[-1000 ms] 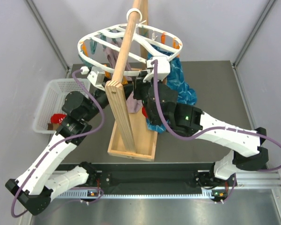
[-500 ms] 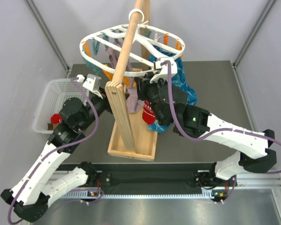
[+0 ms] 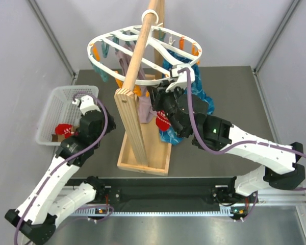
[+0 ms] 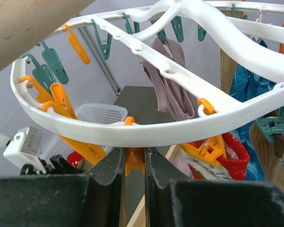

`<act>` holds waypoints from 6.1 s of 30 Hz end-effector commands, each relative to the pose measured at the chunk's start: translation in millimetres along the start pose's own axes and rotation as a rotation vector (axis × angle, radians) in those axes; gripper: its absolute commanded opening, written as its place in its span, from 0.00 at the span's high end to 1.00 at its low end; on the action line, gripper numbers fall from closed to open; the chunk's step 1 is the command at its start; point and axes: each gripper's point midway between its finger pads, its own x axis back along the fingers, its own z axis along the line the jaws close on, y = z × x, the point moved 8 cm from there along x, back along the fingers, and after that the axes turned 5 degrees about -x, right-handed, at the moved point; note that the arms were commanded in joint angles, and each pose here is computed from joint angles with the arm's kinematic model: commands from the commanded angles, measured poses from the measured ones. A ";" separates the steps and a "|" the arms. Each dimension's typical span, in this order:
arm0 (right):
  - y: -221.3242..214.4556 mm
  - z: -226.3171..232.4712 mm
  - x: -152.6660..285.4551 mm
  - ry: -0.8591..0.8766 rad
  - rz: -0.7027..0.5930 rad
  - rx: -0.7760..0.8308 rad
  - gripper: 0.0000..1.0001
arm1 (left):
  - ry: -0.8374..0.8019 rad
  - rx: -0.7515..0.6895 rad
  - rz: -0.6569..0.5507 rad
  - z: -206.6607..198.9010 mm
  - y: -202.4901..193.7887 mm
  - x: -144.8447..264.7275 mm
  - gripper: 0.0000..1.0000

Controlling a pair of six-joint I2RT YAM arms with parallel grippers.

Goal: Clip the socks to the hanger
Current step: Pick up the sock from the bin, then clamp the sock onto the hanger.

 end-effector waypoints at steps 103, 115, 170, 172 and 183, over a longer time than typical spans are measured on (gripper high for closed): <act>-4.0 -20.0 6.0 0.016 0.083 0.073 1.00 | 0.575 0.239 0.048 199.9 73.9 -202.9 0.27; -19.9 -9.9 -3.4 -0.001 0.142 0.080 1.00 | 0.405 0.215 0.358 200.1 20.8 -290.4 0.32; 5.0 -34.9 36.1 0.101 0.098 -0.003 1.00 | -0.912 0.119 -0.268 3.7 114.8 -15.2 1.00; 5.5 -33.6 35.8 0.111 0.102 -0.002 1.00 | -0.981 0.112 -0.257 -2.9 104.7 -9.1 1.00; 5.3 -25.6 33.5 0.147 0.112 -0.020 1.00 | -1.251 0.010 -0.146 -51.5 56.1 23.9 1.00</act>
